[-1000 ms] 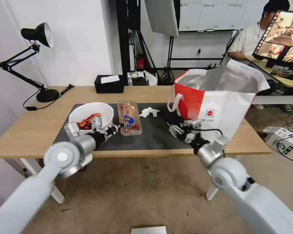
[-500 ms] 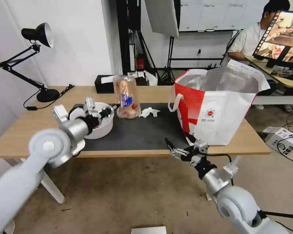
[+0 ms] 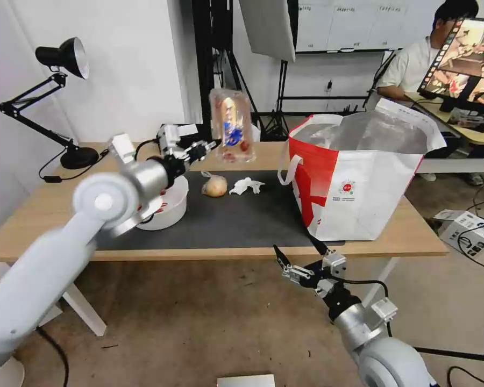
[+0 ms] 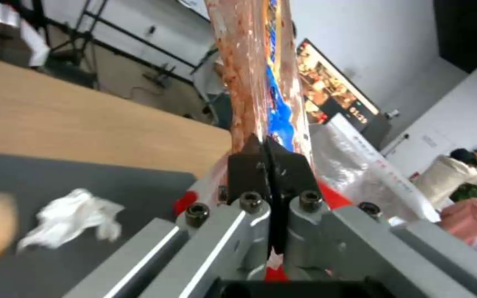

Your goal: Pick up the trash from the table and place it into the takeout bag.

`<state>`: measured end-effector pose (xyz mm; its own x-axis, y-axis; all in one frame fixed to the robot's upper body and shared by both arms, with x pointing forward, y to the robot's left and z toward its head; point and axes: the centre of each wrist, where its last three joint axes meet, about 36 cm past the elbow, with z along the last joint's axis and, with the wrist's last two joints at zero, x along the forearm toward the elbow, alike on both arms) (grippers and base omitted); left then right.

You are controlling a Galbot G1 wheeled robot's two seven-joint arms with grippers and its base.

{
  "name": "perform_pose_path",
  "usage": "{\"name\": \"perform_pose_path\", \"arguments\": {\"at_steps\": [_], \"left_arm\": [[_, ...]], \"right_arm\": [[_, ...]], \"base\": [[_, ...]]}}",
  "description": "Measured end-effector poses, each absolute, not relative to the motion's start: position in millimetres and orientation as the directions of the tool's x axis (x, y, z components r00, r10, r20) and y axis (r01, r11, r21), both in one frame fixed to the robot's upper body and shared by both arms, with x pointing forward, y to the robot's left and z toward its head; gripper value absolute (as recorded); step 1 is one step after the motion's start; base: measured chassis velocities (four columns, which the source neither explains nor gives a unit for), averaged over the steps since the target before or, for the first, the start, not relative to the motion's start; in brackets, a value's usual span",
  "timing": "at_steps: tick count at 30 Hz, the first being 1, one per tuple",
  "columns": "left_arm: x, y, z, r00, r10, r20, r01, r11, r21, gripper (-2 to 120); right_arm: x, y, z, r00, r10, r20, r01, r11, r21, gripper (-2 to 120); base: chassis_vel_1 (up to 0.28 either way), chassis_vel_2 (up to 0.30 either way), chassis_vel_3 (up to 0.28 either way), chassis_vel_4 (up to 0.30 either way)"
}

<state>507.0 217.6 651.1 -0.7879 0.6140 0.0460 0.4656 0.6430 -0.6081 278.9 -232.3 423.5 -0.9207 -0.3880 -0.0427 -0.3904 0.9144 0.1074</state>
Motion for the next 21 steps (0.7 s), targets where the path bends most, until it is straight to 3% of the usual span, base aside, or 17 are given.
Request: {"name": "perform_pose_path", "arguments": {"at_steps": [10, 21], "left_arm": [[538.5, 158.3, 676.3, -0.742, 0.670, 0.006, 0.541, 0.604, -0.585, 0], [559.0, 89.7, 683.3, -0.727, 0.687, 0.000, 0.561, 0.593, -0.577, 0]], "right_arm": [[249.7, -231.3, 394.0, -0.955, -0.286, -0.084, -0.290, 0.956, 0.044, 100], [234.0, -225.7, 384.3, -0.963, -0.261, -0.069, -0.265, 0.962, 0.057, 100]], "base": [[0.000, 0.000, 0.000, 0.000], [0.000, 0.000, 0.000, 0.000]]}}
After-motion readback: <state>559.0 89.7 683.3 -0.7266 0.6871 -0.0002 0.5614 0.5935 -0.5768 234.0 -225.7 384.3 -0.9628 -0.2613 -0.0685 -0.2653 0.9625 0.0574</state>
